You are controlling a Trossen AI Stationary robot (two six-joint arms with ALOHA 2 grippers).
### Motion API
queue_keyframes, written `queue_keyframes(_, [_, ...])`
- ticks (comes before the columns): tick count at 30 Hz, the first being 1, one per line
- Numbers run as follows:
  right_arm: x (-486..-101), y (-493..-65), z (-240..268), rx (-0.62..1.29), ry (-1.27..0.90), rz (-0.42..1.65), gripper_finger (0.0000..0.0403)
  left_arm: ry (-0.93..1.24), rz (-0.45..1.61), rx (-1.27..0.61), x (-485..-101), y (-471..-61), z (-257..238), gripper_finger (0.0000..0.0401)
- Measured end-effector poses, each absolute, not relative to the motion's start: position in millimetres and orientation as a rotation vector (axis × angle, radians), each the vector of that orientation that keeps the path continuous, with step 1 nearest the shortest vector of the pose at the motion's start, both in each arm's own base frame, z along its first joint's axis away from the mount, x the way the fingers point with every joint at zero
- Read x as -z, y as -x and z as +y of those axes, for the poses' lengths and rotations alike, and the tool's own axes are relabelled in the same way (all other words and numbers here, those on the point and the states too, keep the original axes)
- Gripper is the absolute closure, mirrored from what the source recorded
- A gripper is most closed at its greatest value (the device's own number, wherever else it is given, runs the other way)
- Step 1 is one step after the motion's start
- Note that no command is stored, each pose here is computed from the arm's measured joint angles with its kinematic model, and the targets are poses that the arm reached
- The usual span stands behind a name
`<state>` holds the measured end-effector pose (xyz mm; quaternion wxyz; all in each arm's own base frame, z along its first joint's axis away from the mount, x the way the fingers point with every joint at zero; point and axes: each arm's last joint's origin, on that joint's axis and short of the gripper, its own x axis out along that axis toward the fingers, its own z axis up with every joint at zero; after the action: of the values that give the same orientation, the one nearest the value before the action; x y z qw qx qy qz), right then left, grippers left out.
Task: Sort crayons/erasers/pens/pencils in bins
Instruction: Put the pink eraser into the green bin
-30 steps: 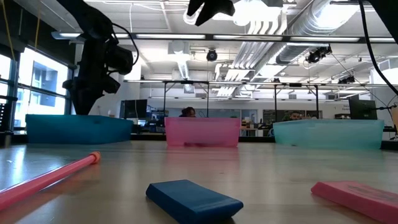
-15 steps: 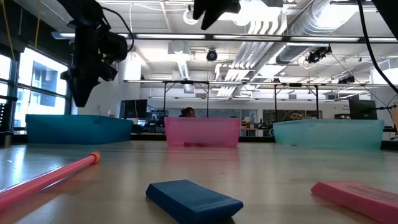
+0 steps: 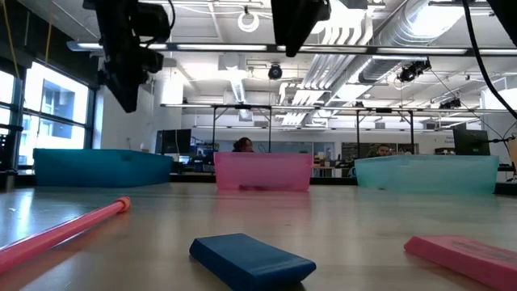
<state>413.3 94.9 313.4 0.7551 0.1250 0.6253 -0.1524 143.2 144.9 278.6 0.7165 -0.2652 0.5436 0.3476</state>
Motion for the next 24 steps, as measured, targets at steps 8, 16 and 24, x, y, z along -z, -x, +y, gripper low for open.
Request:
queue_keyframes(8, [-308,-406,133,0.373,-0.36,1.372,0.0236,0.492,1.146,-0.654,-281,-173,121,0.0311])
queue_keyframes(16, [-307,-391,168,0.407,-0.411,1.382,0.0236,0.428,1.153,-0.602,-282,-185,102,0.0311])
queue_keyframes(24, [-307,-370,209,0.473,-0.529,1.377,0.0236,0.507,1.187,-0.595,-280,-186,90,0.0311])
